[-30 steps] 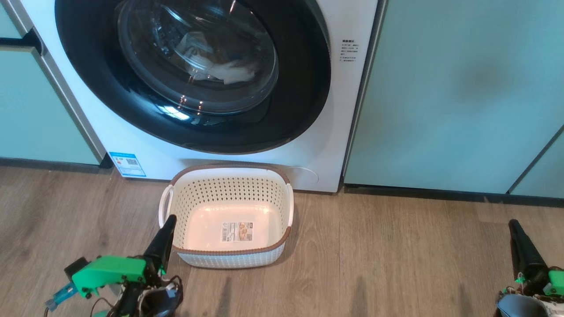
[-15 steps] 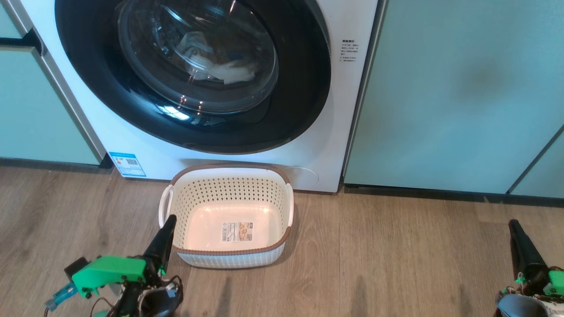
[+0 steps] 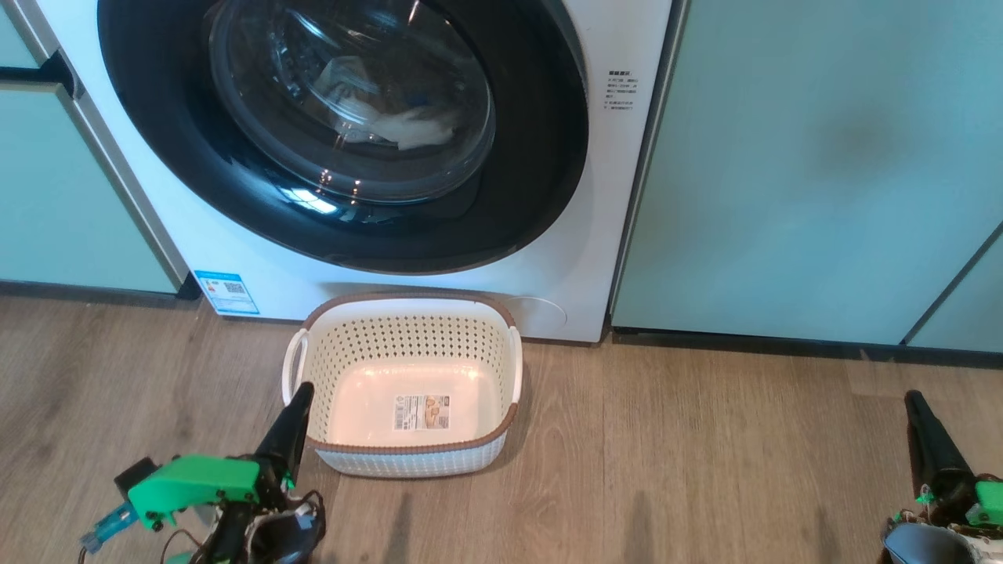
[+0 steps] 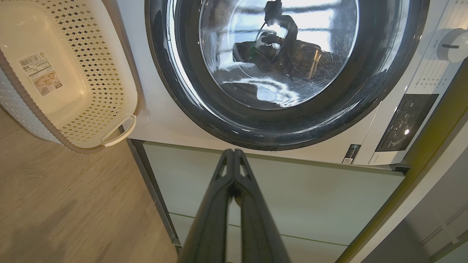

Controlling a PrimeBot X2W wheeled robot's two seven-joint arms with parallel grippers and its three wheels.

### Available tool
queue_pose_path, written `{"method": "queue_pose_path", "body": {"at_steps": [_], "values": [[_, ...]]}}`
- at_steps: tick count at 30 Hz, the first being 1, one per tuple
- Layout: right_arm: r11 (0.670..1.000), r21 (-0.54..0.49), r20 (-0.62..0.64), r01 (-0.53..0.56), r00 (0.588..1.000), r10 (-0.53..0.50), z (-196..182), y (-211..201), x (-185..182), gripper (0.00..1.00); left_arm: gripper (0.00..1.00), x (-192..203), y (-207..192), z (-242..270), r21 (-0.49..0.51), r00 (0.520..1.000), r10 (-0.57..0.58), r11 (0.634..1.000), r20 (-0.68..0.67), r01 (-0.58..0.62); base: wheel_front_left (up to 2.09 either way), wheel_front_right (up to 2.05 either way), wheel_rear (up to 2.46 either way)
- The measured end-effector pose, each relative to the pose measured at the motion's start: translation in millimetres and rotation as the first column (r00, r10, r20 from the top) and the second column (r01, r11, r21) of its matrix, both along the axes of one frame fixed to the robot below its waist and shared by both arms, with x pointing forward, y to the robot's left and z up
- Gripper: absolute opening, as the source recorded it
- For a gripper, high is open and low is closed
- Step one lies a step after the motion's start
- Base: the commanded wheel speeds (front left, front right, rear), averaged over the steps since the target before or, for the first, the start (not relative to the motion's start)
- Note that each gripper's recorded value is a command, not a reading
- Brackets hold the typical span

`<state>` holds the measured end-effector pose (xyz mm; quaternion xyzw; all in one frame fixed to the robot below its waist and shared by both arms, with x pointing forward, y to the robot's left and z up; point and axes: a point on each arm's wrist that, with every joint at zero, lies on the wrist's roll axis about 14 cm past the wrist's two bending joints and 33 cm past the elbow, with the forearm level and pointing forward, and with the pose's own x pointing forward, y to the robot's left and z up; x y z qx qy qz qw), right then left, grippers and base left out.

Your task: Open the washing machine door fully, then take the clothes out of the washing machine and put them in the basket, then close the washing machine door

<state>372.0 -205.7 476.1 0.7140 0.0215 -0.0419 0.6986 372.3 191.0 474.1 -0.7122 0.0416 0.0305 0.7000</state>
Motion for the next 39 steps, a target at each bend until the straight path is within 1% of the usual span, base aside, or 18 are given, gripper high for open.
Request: {"method": "queue_pose_path", "body": {"at_steps": [6,7,8,9,10,13,15,33,39], "values": [[1.0,0.0,0.0,0.0,1.0,0.0,0,0,0,0.0,0.0,0,0,0,0.0,1.0,0.0,1.0,0.0,0.0,0.0,0.0,0.0],[1.0,0.0,0.0,0.0,1.0,0.0,0,0,0,1.0,1.0,0,0,0,0.0,1.0,0.0,1.0,0.0,0.0,0.0,0.0,0.0],[1.0,0.001,-0.004,0.0,1.0,0.0,-1,0,0,1.0,1.0,0,0,-1,-0.001,1.0,0.0,1.0,-0.005,0.0,0.0,0.0,0.0],[1.0,0.013,-0.044,0.0,0.999,0.0,-15,3,-6,1.0,1.0,-6,-1,-14,-0.007,0.999,0.002,1.0,-0.046,-0.002,0.0,0.0,0.0],[1.0,0.013,-0.044,0.0,0.999,0.0,-15,3,-6,1.0,1.0,-6,-1,-14,-0.007,0.999,0.002,1.0,-0.046,-0.002,0.0,0.0,0.0],[0.999,0.032,-0.128,0.003,0.992,0.001,-42,7,-23,1.0,1.0,-22,-3,-40,-0.019,0.992,0.005,1.0,-0.127,-0.007,0.0,0.0,0.0],[0.999,0.032,-0.149,0.006,0.989,-0.001,-49,7,-29,1.0,1.0,-28,-4,-47,-0.021,0.989,0.004,1.0,-0.149,-0.007,0.0,0.0,0.0],[0.999,0.024,-0.121,0.022,0.993,-0.019,-40,4,-23,1.0,1.0,-17,-9,-35,-0.015,0.994,0.003,1.0,-0.111,-0.004,0.0,0.0,0.0],[1.0,0.014,-0.095,0.025,0.995,-0.024,-31,4,-16,1.0,1.0,-14,-14,-31,-0.012,0.995,-0.006,1.0,-0.098,0.005,0.0,0.0,0.0]]}}
